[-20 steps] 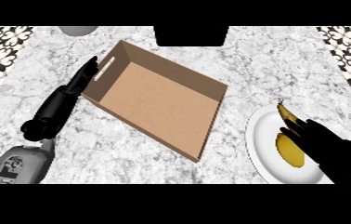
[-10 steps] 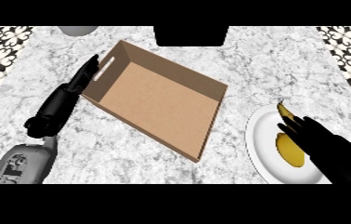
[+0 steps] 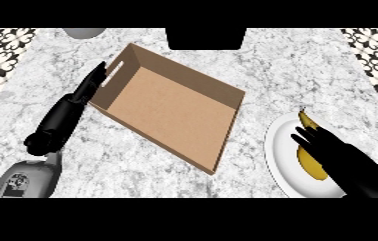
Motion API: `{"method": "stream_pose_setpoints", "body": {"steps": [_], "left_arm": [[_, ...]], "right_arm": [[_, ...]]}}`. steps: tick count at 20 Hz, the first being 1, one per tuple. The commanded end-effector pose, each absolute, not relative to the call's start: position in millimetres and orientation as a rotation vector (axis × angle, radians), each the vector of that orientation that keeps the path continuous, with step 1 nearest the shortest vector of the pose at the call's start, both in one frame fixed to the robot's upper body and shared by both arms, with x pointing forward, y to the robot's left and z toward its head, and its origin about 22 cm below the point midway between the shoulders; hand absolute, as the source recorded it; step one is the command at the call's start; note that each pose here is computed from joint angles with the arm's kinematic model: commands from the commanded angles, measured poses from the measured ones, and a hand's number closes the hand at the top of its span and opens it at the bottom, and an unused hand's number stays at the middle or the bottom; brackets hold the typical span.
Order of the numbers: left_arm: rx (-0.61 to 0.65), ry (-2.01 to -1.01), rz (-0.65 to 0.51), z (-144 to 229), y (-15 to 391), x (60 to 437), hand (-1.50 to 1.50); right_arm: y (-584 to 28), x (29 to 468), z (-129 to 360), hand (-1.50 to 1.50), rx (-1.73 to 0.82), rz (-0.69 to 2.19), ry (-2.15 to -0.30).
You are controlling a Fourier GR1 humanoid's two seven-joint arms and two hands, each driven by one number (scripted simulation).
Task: Pick the lemon from the plate and place it in the cardboard box
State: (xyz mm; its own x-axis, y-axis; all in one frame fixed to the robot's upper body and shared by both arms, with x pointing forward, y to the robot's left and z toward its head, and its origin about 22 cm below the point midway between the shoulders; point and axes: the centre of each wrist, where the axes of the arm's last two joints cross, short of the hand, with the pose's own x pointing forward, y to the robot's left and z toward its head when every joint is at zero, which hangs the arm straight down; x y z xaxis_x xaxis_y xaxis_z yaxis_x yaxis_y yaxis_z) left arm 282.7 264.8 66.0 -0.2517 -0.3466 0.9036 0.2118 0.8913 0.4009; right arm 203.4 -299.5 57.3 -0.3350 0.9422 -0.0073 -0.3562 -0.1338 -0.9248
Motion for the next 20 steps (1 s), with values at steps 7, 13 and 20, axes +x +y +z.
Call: {"method": "stream_pose_setpoints", "body": {"steps": [7, 13, 20], "left_arm": [[0.106, -1.748, -0.532, 79.4, 285.7, 299.3, 0.00], [0.101, -1.741, -0.533, 59.8, 273.7, 303.8, 0.00], [0.112, -1.739, -0.528, 66.0, 273.9, 275.1, 0.00]], "right_arm": [[-316.7, 211.6, 17.4, -1.50, -0.861, 1.656, -1.061], [-308.6, 233.3, 16.0, -1.50, -0.790, 1.664, -1.035], [-306.5, 235.5, 3.2, 1.50, -0.817, 1.745, -1.249]]}}
